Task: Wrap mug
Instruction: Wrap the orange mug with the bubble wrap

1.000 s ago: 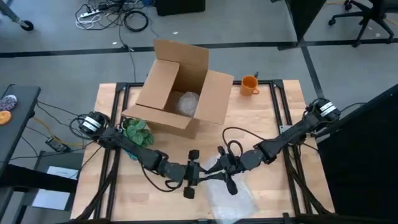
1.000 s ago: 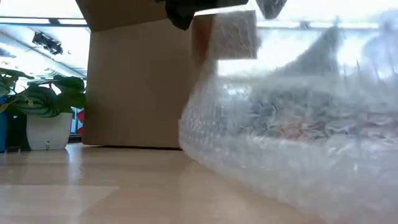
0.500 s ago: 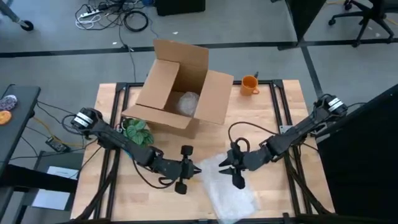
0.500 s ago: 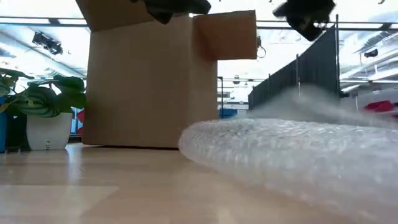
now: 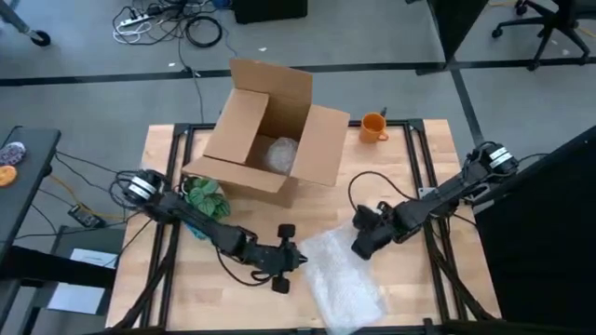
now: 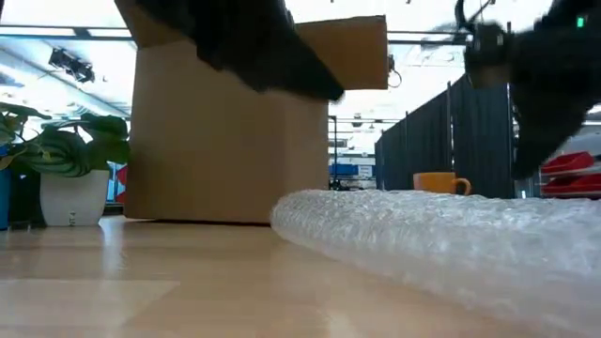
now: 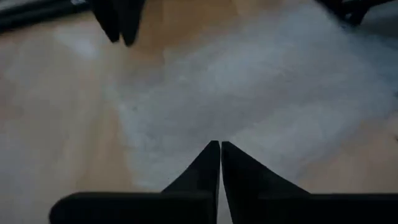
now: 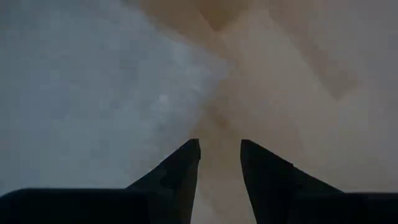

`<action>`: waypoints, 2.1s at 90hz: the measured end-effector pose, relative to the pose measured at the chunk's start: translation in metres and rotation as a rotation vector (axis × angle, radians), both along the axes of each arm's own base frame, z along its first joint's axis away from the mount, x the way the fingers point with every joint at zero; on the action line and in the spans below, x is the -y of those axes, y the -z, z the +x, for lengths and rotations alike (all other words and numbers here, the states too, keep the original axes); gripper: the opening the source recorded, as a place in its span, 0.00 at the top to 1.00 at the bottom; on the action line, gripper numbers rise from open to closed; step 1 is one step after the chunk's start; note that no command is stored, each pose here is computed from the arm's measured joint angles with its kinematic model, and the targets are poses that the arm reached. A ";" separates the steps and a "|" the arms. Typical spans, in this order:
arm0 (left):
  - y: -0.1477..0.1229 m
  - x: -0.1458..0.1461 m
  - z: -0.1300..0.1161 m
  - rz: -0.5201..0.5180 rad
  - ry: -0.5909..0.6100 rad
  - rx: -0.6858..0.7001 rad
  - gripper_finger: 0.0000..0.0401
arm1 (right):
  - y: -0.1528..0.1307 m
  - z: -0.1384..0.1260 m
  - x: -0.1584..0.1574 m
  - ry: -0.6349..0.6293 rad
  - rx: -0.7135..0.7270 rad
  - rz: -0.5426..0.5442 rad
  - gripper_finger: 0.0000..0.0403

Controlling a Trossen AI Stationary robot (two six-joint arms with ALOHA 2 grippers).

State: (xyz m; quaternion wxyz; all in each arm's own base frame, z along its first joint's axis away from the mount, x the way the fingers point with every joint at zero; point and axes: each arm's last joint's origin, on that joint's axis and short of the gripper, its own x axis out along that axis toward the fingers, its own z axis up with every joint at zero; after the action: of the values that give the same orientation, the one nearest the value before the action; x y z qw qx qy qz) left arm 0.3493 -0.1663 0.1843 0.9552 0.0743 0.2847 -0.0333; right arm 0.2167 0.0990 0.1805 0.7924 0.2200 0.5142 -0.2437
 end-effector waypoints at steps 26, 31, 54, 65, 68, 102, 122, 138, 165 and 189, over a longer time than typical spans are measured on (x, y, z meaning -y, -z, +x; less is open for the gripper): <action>0.055 0.004 0.014 -0.050 0.043 -0.104 1.00 | 0.015 0.014 0.019 -0.022 0.083 0.124 0.75; 0.063 0.003 0.017 -0.056 0.034 -0.100 1.00 | 0.013 0.019 0.021 -0.038 0.119 0.148 0.75; 0.076 -0.003 0.024 -0.075 0.007 -0.093 1.00 | 0.005 0.035 0.024 -0.085 0.260 0.261 0.75; 0.076 -0.003 0.025 -0.069 0.011 -0.085 1.00 | 0.001 0.040 0.024 -0.104 0.313 0.312 0.75; 0.076 -0.003 0.025 -0.071 0.012 -0.082 1.00 | 0.000 0.041 0.024 -0.104 0.325 0.316 0.75; 0.057 -0.008 0.015 0.004 0.024 -0.140 1.00 | -0.004 0.046 0.020 -0.105 0.413 0.268 0.98; 0.016 -0.019 -0.010 0.216 -0.145 -0.163 1.00 | -0.023 0.054 -0.001 -0.247 0.604 0.234 1.00; -0.010 -0.021 -0.016 0.283 -0.217 -0.063 1.00 | -0.050 0.062 -0.015 -0.325 0.714 0.166 1.00; -0.056 -0.018 -0.025 0.354 -0.122 0.090 0.97 | -0.058 0.065 -0.033 -0.420 0.745 0.101 1.00; -0.058 -0.020 -0.023 0.176 0.120 0.051 0.78 | -0.026 0.086 -0.054 -0.507 0.679 0.098 1.00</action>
State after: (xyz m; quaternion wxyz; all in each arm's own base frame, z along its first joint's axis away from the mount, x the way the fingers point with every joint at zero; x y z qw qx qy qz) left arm 0.3262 -0.1468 0.2422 0.9482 0.1758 0.2569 -0.0636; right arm 0.3023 0.1531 0.2065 0.9401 0.1918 0.2730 0.0697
